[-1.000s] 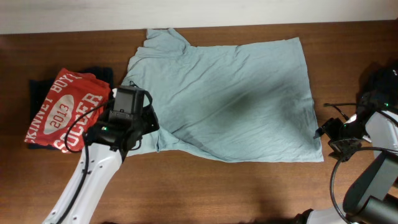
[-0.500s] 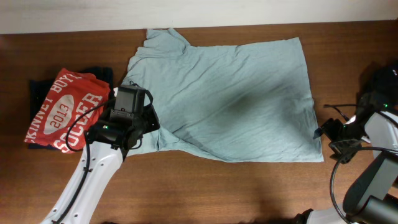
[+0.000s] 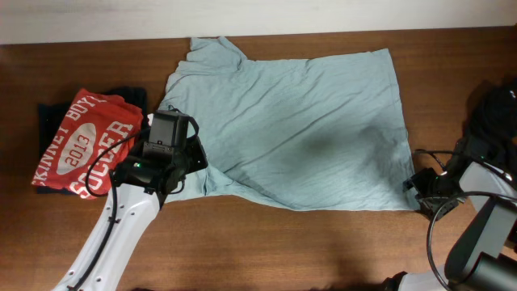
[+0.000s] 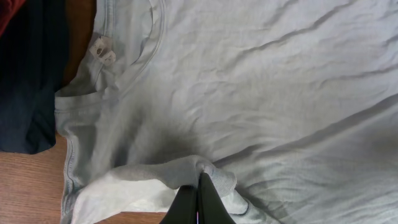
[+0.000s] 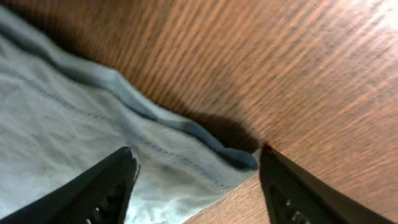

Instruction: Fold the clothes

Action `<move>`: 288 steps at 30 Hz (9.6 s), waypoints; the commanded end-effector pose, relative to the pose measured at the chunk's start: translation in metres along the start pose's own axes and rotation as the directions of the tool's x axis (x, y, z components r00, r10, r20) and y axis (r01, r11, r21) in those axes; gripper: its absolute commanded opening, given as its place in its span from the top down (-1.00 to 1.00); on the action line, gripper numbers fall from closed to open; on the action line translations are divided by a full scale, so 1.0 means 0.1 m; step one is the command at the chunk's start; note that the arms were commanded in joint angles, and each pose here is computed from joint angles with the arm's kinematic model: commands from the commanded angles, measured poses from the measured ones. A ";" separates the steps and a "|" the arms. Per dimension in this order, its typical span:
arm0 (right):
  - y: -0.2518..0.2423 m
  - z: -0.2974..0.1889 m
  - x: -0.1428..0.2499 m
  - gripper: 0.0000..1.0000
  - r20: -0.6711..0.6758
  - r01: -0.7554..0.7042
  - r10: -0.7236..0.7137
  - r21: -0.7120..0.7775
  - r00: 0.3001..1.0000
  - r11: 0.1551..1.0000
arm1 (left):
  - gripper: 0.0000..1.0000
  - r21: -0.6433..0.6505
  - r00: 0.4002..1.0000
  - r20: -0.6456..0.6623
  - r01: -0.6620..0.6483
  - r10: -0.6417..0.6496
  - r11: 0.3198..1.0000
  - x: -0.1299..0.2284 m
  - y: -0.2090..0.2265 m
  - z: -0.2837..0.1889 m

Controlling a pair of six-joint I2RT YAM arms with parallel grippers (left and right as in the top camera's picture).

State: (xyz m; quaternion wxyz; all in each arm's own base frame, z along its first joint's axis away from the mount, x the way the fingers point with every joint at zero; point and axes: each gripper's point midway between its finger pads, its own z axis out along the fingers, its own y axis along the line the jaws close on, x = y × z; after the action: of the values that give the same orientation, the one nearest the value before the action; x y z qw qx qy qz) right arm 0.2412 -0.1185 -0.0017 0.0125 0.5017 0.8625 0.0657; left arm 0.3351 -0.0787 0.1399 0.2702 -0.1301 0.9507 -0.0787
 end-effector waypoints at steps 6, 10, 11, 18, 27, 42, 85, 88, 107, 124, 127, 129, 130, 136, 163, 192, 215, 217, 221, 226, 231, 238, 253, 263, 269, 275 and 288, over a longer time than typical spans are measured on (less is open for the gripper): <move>-0.03 0.11 0.09 0.18 -0.034 -0.030 0.029 -0.006 0.999 1.000 | 0.99 -0.012 0.999 0.015 -0.034 0.035 0.999 -0.06 0.02 -0.03; -0.05 0.10 0.12 0.26 -0.048 -0.030 0.030 0.003 0.998 1.000 | 0.99 -0.011 0.999 0.015 -0.034 0.034 0.999 -0.06 0.02 -0.03; -0.05 0.09 0.13 0.28 -0.049 -0.028 0.028 0.004 0.998 1.000 | 0.99 -0.012 0.999 0.014 -0.035 0.035 0.999 -0.06 0.02 -0.03; -0.03 -0.09 0.13 0.31 -0.016 -0.022 0.022 -0.015 1.000 1.000 | 0.99 -0.013 0.999 0.012 -0.034 0.035 0.999 -0.05 0.02 -0.03; 0.00 -0.66 0.02 0.31 0.148 0.032 -0.027 -0.035 0.989 0.999 | 0.99 -0.020 0.999 0.005 -0.040 0.040 0.999 -0.04 0.04 -0.03; -0.05 -0.60 0.11 -0.26 0.115 0.021 -0.018 -0.020 0.993 1.000 | 0.99 -0.017 0.999 0.012 -0.043 0.043 0.999 -0.06 0.03 -0.04; -0.02 -0.93 0.04 0.66 0.200 0.046 -0.039 -0.029 0.979 0.999 | 0.99 -0.072 0.996 0.032 -0.079 0.082 0.994 -0.18 0.09 -0.16; -0.01 -0.95 0.02 0.66 0.210 0.047 -0.039 -0.034 0.977 0.998 | 0.99 -0.102 0.992 0.065 -0.103 0.109 0.989 -0.32 0.10 -0.27; -0.19 -0.29 0.32 -0.01 0.017 0.021 -0.021 0.018 1.000 1.000 | 0.99 -0.099 0.988 0.103 -0.108 0.118 0.989 -0.46 0.05 -0.37; -0.29 0.18 0.32 0.28 0.047 0.010 -0.011 0.018 0.999 1.000 | 0.99 -0.099 0.988 0.103 -0.108 0.118 0.989 -0.46 0.05 -0.37; -0.30 0.20 0.33 0.57 0.046 0.001 -0.002 0.019 0.999 1.000 | 0.99 -0.099 0.988 0.103 -0.108 0.118 0.989 -0.46 0.05 -0.37; -0.31 0.20 0.35 0.67 0.041 0.000 -0.001 0.021 0.999 1.000 | 0.99 -0.099 0.988 0.103 -0.108 0.118 0.989 -0.46 0.05 -0.37; -0.31 0.20 0.35 0.70 0.038 0.001 -0.001 0.023 0.999 1.000 | 0.99 -0.099 0.988 0.103 -0.108 0.118 0.989 -0.46 0.05 -0.37; -0.35 0.15 0.42 0.82 0.004 0.008 -0.008 0.042 1.000 0.999 | 0.99 -0.099 0.988 0.103 -0.108 0.118 0.989 -0.46 0.05 -0.37; 0.15 -0.86 -0.03 0.92 0.212 0.102 -0.077 -0.108 0.974 0.989 | 0.99 -0.195 0.978 0.172 -0.087 0.121 0.977 -0.61 0.19 -0.42; 1.07 -0.89 -0.31 0.92 0.378 0.297 -0.168 -0.314 0.911 0.902 | 0.99 -0.301 0.973 0.203 -0.048 0.113 0.952 -0.79 0.37 -0.15; 1.28 -0.71 -0.60 0.90 0.430 0.305 -0.139 -0.346 0.892 0.887 | 0.99 -0.306 0.971 0.195 -0.070 0.135 0.949 -0.85 0.32 0.16; 1.29 -0.68 -0.63 0.89 0.432 0.305 -0.138 -0.347 0.891 0.887 | 0.99 -0.304 0.971 0.199 -0.069 0.134 0.950 -0.86 0.32 0.16; 1.31 -0.58 -0.67 0.89 0.414 0.266 -0.101 -0.365 0.905 0.892 | 0.99 -0.303 0.970 0.202 -0.068 0.134 0.950 -0.87 0.32 0.16; 1.41 -0.57 -0.69 0.88 0.436 0.294 -0.113 -0.372 0.893 0.880 | 0.99 -0.304 0.970 0.201 -0.068 0.134 0.950 -0.86 0.32 0.16; 1.49 -0.57 -0.66 0.19 0.444 0.315 -0.129 -0.376 0.887 0.872 | 0.96 -0.304 0.970 0.201 -0.068 0.134 0.950 -0.87 0.32 0.16; 1.51 -0.63 -0.64 -0.11 0.449 0.330 -0.137 -0.388 0.883 0.860 | -0.20 -0.323 0.958 0.190 -0.144 0.213 0.935 -0.90 0.32 0.13; 1.29 -0.92 -0.03 -0.08 0.337 0.402 -0.280 -0.383 0.899 0.831 | 0.02 -0.111 0.958 0.118 -0.248 0.260 0.962 -0.61 0.04 -0.26; 1.13 -0.79 0.14 -0.02 0.265 0.436 -0.361 -0.331 0.894 0.837 | 0.99 -0.035 0.947 -0.182 -0.276 0.266 0.960 0.13 0.14 0.35; 1.13 -0.79 0.15 -0.02 0.262 0.435 -0.362 -0.331 0.895 0.837 | 0.99 -0.047 0.929 -0.258 -0.285 0.264 0.957 0.28 0.19 0.77; 1.11 -0.78 0.16 -0.01 0.256 0.436 -0.365 -0.328 0.895 0.838 | 0.34 -0.030 0.909 -0.331 -0.280 0.254 0.960 0.48 0.22 1.15; 1.11 -0.78 0.16 -0.01 0.255 0.436 -0.365 -0.328 0.895 0.838 | 0.21 -0.087 0.930 -0.258 -0.294 0.263 0.952 0.30 0.26 1.29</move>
State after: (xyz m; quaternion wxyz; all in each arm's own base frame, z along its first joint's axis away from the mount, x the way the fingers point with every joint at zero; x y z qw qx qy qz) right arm 0.3188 -0.0605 0.0844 0.1928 0.3140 0.9128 0.1763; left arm 0.3721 -0.0800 0.0143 0.1481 0.0007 0.9889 -0.0116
